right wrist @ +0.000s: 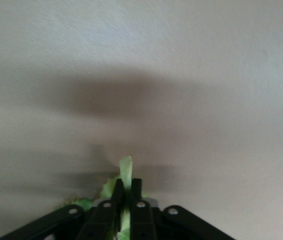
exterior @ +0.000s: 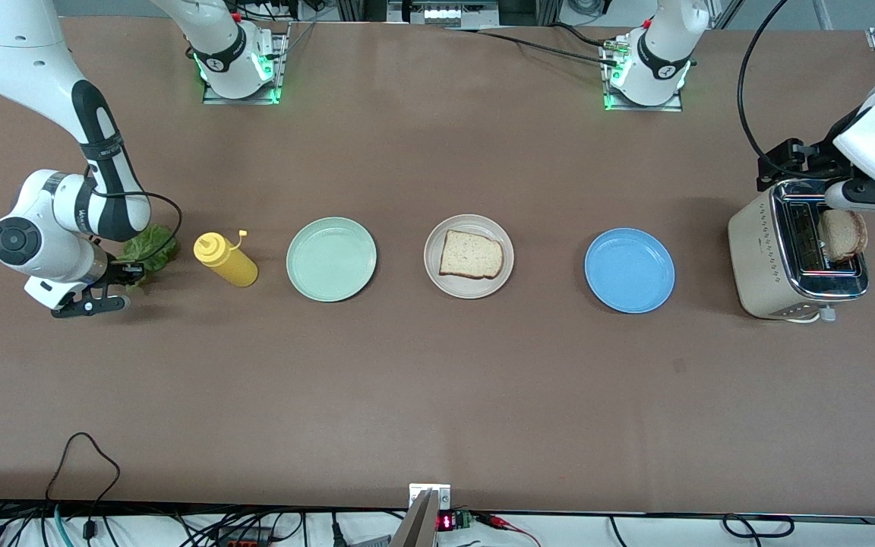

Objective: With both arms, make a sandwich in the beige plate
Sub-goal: 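Grasp the green lettuce leaf with the right gripper and lift it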

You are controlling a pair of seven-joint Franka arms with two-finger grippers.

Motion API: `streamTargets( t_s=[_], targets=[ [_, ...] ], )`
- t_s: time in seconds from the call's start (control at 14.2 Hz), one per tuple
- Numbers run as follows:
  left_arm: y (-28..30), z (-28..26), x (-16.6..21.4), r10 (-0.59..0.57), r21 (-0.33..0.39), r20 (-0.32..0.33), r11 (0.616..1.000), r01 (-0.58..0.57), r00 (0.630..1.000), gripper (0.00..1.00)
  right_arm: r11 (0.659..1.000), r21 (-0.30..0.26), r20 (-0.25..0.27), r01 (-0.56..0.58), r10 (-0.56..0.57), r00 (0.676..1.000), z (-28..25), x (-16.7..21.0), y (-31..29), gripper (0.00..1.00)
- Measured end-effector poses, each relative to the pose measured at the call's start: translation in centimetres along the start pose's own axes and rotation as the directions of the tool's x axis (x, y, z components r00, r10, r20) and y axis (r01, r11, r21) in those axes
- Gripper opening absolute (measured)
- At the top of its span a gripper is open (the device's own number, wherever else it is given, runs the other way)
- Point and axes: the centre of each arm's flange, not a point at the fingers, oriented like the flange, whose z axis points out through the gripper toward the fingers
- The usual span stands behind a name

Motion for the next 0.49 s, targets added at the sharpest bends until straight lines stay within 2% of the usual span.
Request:
streamTargets(
  t_s=[0.14,0.28,0.42,0.49],
  targets=[
    [0.0,0.0,0.0,0.0,0.0,0.0,1.0,0.0,1.0,1.0,0.998,-0.006,-0.021,0.068,-0.068,0.997,-2.2,0.5,0.5,0.05],
    [0.0,0.0,0.0,0.0,0.0,0.0,1.0,0.0,1.0,1.0,0.99,0.005,-0.011,0.138,-0.138,0.99,-5.7,0.9,1.0,0.05],
    [0.0,0.0,0.0,0.0,0.0,0.0,1.0,0.0,1.0,1.0,0.962,0.021,0.001,0.271,-0.271,0.963,-10.0,1.5,0.9,0.05],
    [0.0,0.0,0.0,0.0,0.0,0.0,1.0,0.0,1.0,1.0,0.938,0.031,0.008,0.345,-0.345,0.939,-12.5,1.8,0.6,0.05]
  ],
)
